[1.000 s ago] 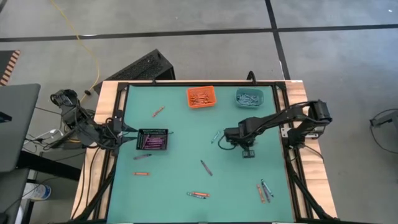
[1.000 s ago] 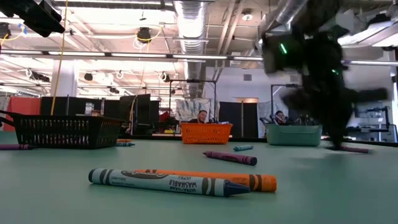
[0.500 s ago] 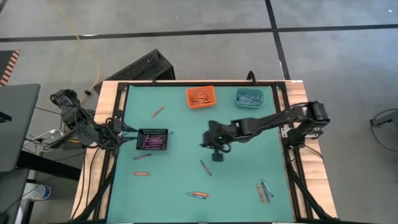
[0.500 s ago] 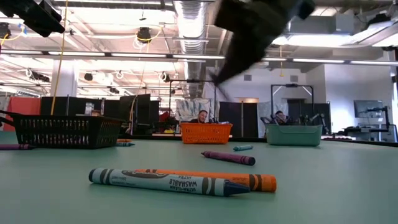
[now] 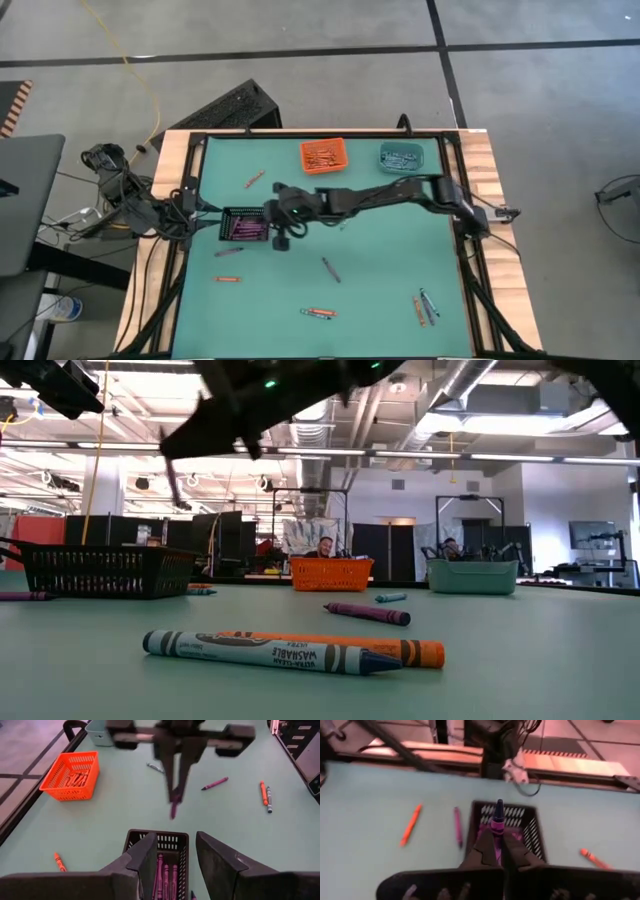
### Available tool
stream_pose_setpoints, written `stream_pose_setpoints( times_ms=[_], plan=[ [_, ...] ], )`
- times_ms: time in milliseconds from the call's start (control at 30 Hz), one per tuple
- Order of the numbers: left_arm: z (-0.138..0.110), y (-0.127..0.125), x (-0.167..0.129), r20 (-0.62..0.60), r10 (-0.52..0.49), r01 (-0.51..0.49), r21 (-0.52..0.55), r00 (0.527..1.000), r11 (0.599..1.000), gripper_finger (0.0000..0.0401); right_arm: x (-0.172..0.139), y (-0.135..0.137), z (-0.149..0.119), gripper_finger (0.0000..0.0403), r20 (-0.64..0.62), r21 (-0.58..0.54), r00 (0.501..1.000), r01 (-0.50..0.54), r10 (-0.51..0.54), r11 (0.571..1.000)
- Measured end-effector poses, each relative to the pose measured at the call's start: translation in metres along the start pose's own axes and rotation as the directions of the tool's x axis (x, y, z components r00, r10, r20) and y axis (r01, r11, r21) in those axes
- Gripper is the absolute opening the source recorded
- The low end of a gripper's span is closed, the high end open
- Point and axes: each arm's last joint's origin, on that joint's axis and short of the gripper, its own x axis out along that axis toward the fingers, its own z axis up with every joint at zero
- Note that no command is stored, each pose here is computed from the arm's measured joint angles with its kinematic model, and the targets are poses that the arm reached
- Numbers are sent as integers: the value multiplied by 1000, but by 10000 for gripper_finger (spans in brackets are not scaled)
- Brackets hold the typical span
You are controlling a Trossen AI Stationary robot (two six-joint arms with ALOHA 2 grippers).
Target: Sort crayons
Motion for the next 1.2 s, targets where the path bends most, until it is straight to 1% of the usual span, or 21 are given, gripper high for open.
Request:
stream_pose_setpoints(
  times_ms=[67, 167, 233, 333, 533, 700, 800, 867, 933, 1000, 1100, 1133, 1200],
  plan=[
    [0, 0, 0, 0, 0, 0, 0, 1000, 1000, 125, 13, -6, 1, 3, 11, 7, 1000, -9, 9, 1000],
    [0, 0, 0, 0, 0, 0, 0, 1000, 1000, 125, 31, -14, -3, 5, 20, 30, 998, -66, 65, 997],
    [0, 0, 0, 0, 0, 0, 0, 1000, 1000, 125, 41, -15, -6, 9, 20, 48, 994, -105, 104, 993],
    [0, 0, 0, 0, 0, 0, 0, 1000, 1000, 125, 51, -14, -11, 20, 19, 55, 993, -114, 113, 992],
    [0, 0, 0, 0, 0, 0, 0, 1000, 1000, 125, 55, -22, -14, 64, 14, 64, 995, -103, 102, 993],
    [0, 0, 0, 0, 0, 0, 0, 1000, 1000, 125, 51, -32, -12, 95, -6, 106, 996, -90, 91, 990],
    [0, 0, 0, 0, 0, 0, 0, 1000, 1000, 125, 35, -34, -4, 108, -75, 106, 993, -87, 95, 991],
    [0, 0, 0, 0, 0, 0, 0, 1000, 1000, 125, 18, -34, 4, 112, -141, 90, 985, -90, 102, 992],
    [0, 0, 0, 1, 0, 0, -1, 1000, 1000, 125, -1, -31, 12, 113, -216, 90, 970, -96, 114, 991],
    [0, 0, 0, 0, 0, 0, 0, 1000, 1000, 125, -21, -27, 17, 112, -308, 99, 942, -104, 130, 990],
    [0, 0, 0, 0, 0, 0, 0, 1000, 1000, 125, -55, -12, 23, 111, -450, 110, 878, -125, 162, 986],
    [0, 0, 0, 1, 0, 0, -1, 1000, 1000, 125, -67, -6, 24, 111, -498, 116, 850, -133, 174, 984],
    [0, 0, 0, 0, 0, 0, 0, 1000, 1000, 125, -86, 11, 21, 111, -606, 136, 771, -144, 197, 980]
  ],
)
